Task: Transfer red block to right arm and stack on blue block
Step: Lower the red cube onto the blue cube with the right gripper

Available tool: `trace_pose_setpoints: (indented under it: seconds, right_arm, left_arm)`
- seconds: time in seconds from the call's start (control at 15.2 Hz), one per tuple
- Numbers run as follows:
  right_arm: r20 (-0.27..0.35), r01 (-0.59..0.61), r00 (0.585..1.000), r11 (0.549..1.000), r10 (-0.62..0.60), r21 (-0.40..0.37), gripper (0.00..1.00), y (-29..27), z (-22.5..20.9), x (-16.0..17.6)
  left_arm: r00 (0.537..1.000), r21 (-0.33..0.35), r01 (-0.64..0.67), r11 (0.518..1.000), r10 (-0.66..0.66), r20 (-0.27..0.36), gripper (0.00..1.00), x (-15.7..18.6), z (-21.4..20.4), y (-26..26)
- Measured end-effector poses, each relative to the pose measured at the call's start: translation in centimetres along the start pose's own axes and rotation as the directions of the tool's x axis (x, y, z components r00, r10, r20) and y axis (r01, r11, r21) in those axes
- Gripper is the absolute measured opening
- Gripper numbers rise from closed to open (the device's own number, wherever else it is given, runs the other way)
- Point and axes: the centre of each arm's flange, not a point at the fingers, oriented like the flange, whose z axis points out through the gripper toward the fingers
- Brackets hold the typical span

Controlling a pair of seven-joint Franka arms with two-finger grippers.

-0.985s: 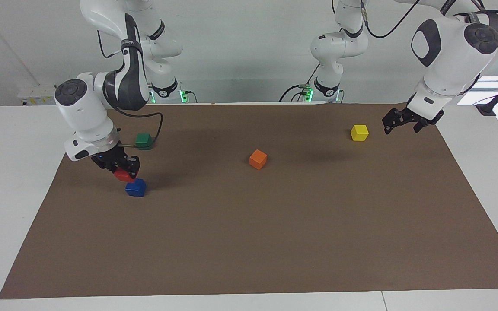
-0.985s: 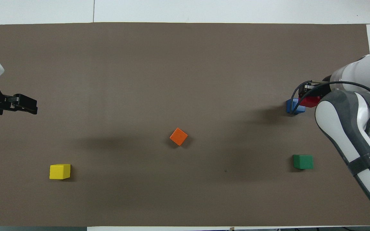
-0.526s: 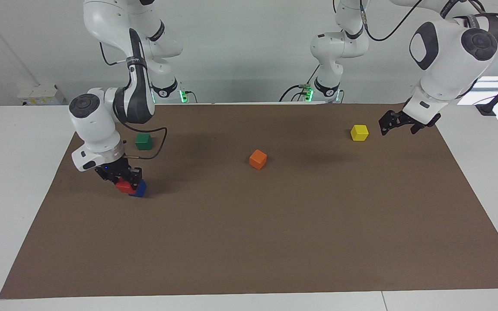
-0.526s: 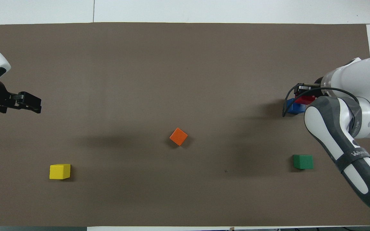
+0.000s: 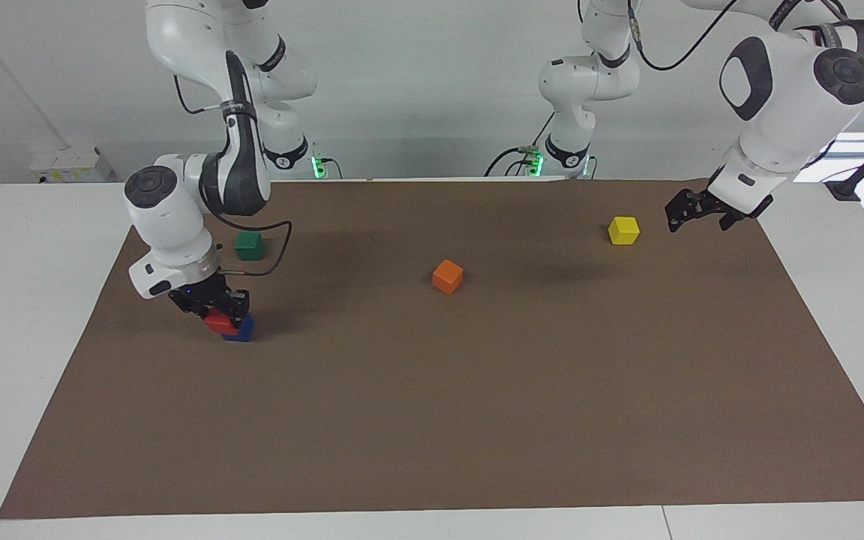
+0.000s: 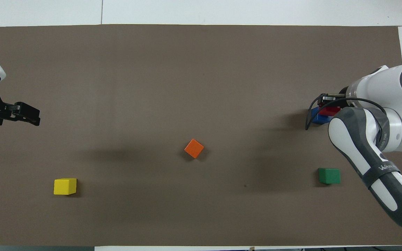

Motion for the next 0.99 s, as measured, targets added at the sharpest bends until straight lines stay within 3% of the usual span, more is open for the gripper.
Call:
trace_pose_setpoints:
  seconds: [0.46, 0.72, 0.99]
  right_arm:
    - [0.010, 0.019, 1.000, 1.000, -0.019, -0.001, 0.57, 0.0, 0.4, -0.4]
    - [0.013, 0.020, 1.000, 1.000, -0.020, -0.001, 0.57, 0.1, 0.5, -0.5]
    - [0.016, 0.020, 1.000, 1.000, -0.020, -0.001, 0.57, 0.1, 0.6, -0.7]
  left_arm:
    - [1.000, 0.003, -0.022, 1.000, 0.022, -0.022, 1.00, 0.2, -0.3, 0.9]
    - [0.994, 0.010, -0.023, 1.000, 0.024, -0.103, 1.00, 0.6, -1.8, 1.0]
    - [0.991, 0.012, -0.023, 1.000, 0.024, -0.131, 1.00, 0.7, -2.6, 1.0]
